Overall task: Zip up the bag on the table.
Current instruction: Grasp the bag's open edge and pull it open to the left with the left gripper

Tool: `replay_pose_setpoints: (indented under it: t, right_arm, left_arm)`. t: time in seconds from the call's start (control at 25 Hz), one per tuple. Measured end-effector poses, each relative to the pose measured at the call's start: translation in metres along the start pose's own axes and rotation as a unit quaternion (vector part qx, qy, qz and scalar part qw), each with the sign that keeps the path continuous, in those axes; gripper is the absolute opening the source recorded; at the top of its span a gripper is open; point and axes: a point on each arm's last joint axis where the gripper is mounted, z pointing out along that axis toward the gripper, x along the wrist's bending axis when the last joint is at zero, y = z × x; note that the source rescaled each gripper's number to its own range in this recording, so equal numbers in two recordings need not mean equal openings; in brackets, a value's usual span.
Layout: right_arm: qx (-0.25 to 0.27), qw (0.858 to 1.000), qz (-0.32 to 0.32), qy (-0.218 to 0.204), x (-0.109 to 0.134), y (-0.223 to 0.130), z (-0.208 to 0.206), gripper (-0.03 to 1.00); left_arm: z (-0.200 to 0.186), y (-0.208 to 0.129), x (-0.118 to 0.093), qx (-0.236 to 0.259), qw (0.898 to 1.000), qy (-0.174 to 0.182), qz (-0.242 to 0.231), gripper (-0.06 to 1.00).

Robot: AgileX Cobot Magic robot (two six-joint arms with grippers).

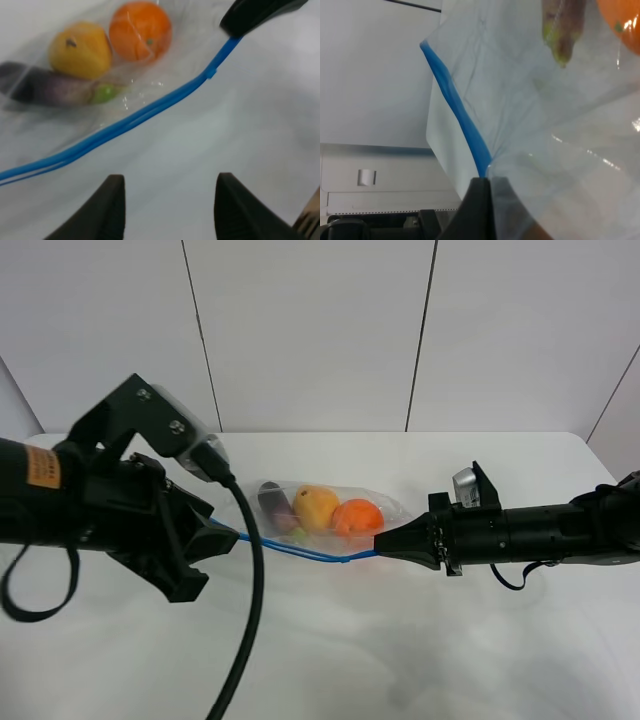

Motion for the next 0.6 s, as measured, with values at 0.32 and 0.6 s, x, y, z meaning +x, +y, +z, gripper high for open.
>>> replay_pose_setpoints:
  t: [0.32, 0.6]
  right_arm:
    - [0.000, 1.000, 0.000, -0.002, 0.000, 0.000, 0.000, 0.00]
    - [0.005, 1.000, 0.000, -0.004, -0.001, -0.001, 0.000, 0.00]
  left_arm:
    - [0.054, -0.002, -0.031, 0.032, 0.997, -0.043, 0.053, 0.78]
    - [0.103, 0.017, -0.036, 0.043, 0.997, -0.047, 0.054, 0.78]
